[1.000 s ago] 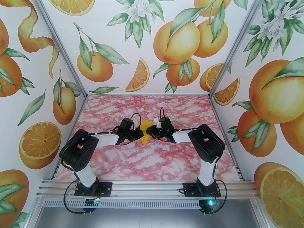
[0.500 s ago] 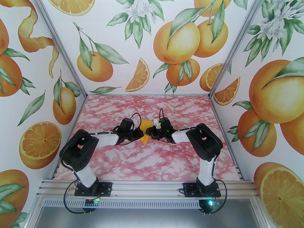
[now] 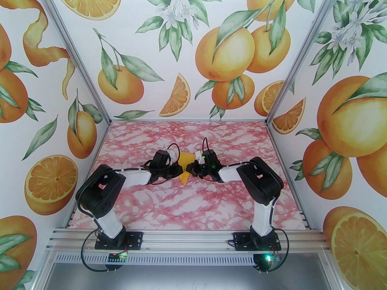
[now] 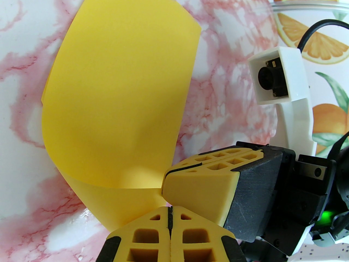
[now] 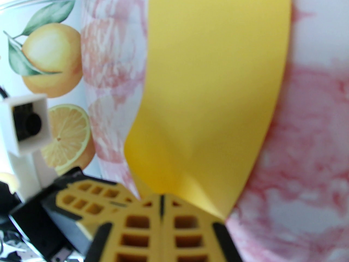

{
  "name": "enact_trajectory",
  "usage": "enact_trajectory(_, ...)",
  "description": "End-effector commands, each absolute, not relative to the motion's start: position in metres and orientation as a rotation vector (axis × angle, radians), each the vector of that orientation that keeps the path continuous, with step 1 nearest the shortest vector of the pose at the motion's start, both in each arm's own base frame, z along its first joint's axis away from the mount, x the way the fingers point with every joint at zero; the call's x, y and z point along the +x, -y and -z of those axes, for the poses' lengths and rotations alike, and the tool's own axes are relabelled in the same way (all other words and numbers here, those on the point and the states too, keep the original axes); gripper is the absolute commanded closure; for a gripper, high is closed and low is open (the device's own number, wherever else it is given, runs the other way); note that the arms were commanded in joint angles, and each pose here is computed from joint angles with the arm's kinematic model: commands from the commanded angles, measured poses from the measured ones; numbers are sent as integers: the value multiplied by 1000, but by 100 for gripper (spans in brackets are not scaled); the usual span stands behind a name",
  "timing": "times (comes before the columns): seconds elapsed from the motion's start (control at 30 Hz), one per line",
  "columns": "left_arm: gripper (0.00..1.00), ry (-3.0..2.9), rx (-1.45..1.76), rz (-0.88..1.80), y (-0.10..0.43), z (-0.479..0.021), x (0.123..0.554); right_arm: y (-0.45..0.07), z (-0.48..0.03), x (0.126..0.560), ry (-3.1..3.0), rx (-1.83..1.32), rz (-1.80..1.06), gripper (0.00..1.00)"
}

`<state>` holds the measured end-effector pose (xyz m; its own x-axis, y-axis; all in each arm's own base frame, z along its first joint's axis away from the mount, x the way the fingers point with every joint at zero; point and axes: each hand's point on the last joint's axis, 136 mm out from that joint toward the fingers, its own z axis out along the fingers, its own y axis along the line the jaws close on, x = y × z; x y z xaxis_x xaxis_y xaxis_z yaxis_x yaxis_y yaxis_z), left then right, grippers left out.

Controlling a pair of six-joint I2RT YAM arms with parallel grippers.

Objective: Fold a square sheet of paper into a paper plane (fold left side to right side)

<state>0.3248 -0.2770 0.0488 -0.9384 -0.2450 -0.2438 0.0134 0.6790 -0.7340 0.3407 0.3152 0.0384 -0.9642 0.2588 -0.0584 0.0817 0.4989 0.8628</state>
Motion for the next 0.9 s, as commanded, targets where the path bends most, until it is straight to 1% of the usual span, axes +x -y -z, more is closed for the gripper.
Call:
enact_trajectory(0.0, 100, -2537, -144, 1159, 278, -64, 324, -309, -44, 348, -2542, 281, -1427, 100)
enact_trajectory(0.43, 100, -2578, -99, 1204, 283, -54, 311, -298, -43, 360, -2563, 247, -1347, 100)
enact_trajectory(0.87, 100, -2625, -70, 1223, 292, -38, 303, -294, -38, 360, -2588, 224, -1297, 100)
